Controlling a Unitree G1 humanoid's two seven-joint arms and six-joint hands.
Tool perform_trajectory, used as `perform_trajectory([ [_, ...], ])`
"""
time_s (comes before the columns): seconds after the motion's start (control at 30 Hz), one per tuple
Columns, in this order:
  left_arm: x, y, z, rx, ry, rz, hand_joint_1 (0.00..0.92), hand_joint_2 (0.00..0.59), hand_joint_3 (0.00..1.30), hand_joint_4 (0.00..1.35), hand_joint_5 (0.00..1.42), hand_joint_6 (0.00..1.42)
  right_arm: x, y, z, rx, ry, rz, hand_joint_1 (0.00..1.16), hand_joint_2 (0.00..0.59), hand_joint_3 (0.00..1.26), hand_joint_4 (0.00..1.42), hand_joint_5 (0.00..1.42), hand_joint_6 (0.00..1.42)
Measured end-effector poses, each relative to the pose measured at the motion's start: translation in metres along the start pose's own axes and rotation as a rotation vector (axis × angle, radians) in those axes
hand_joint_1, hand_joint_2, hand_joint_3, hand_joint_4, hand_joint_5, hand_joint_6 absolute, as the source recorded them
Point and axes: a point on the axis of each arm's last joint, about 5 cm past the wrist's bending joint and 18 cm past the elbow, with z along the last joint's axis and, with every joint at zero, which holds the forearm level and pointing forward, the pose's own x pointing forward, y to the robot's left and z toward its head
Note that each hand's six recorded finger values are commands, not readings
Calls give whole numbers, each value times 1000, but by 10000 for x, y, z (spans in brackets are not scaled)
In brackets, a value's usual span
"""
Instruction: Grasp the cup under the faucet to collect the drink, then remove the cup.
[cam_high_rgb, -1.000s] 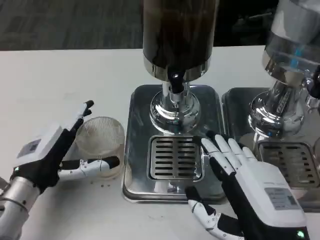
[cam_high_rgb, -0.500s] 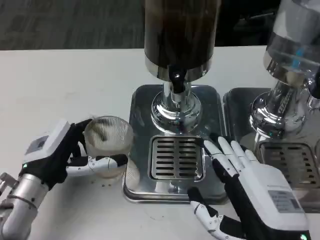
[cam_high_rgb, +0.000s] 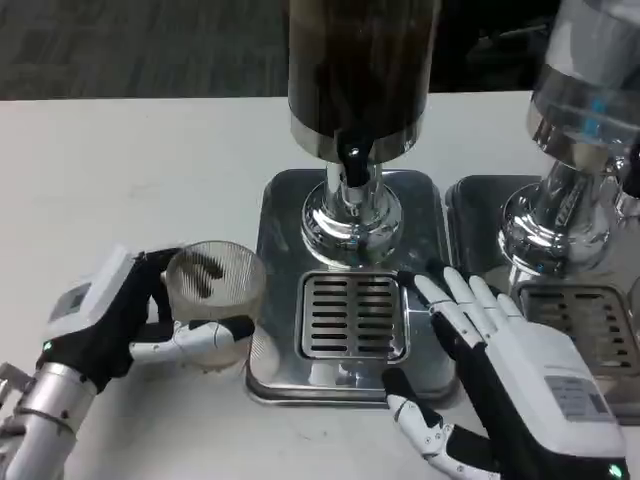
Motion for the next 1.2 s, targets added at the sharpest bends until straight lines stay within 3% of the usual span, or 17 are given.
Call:
perform_trajectory([
  [0.4, 1, 157, 57, -94, -94, 186, 486, 22, 778, 876, 1070, 1349, 36, -16, 1, 3, -12, -14, 382, 467, 105, 8, 0, 0],
  [0.53, 42, 213, 98, -101, -136, 208, 487, 20, 778, 876, 1062, 1349, 35, -16, 1, 4, -11, -16, 382, 467, 105, 11, 0, 0],
  [0.7, 74, 210, 123, -106, -148, 182, 487, 19, 778, 876, 1058, 1349, 35, -16, 1, 7, -11, -21, 382, 467, 105, 11, 0, 0],
  [1.2, 372, -93, 373, -114, -194, 6, 487, 16, 771, 876, 1058, 1334, 0, 11, 32, 19, 10, -41, 382, 467, 105, 11, 0, 0],
])
